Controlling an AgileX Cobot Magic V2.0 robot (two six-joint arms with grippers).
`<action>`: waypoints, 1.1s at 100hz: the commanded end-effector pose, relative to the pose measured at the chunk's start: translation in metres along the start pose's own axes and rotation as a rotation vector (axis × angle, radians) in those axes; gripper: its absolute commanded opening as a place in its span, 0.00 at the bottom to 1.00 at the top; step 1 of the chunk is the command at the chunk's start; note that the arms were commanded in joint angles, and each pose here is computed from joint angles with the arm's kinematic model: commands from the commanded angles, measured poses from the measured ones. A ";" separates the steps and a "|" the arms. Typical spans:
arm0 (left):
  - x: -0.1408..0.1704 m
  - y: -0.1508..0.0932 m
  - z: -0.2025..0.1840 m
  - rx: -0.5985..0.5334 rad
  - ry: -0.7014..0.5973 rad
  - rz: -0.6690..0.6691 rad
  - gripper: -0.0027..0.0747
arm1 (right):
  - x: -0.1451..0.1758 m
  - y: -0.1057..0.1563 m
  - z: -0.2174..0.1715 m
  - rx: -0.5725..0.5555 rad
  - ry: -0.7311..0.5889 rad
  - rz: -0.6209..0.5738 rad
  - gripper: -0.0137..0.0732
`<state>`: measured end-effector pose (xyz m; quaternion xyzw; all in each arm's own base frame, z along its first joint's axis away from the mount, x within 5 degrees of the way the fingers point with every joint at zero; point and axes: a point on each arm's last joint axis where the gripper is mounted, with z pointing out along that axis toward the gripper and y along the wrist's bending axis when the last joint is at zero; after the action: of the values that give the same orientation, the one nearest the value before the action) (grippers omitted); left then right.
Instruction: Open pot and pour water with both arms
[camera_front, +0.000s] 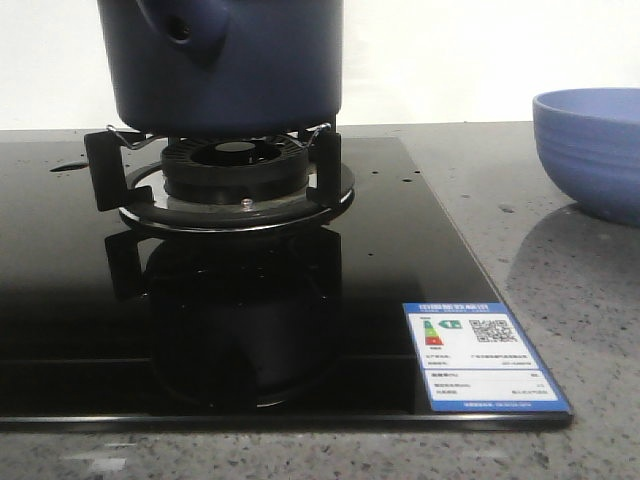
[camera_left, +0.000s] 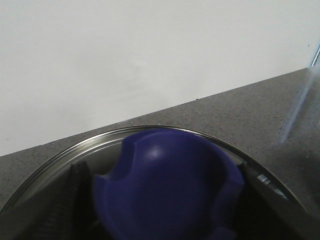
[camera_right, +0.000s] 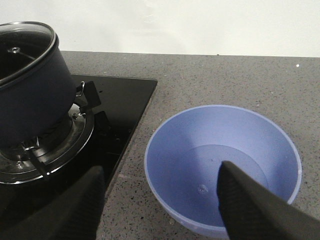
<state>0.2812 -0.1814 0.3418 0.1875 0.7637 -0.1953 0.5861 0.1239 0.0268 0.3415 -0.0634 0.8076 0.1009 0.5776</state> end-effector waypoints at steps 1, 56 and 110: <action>-0.028 0.002 -0.011 -0.027 -0.143 0.008 0.70 | -0.017 0.000 -0.003 0.012 -0.094 -0.017 0.66; -0.030 0.002 -0.013 -0.029 -0.155 0.014 0.48 | -0.017 0.000 -0.003 0.012 -0.090 -0.019 0.66; -0.069 0.003 -0.069 -0.034 -0.329 0.025 0.48 | -0.018 -0.003 0.011 0.024 -0.028 -0.030 0.66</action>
<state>0.2554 -0.1643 0.3824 0.1865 0.7235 -0.2043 0.6325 0.1323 0.0276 0.3373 -0.0705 0.8223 0.0922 0.5571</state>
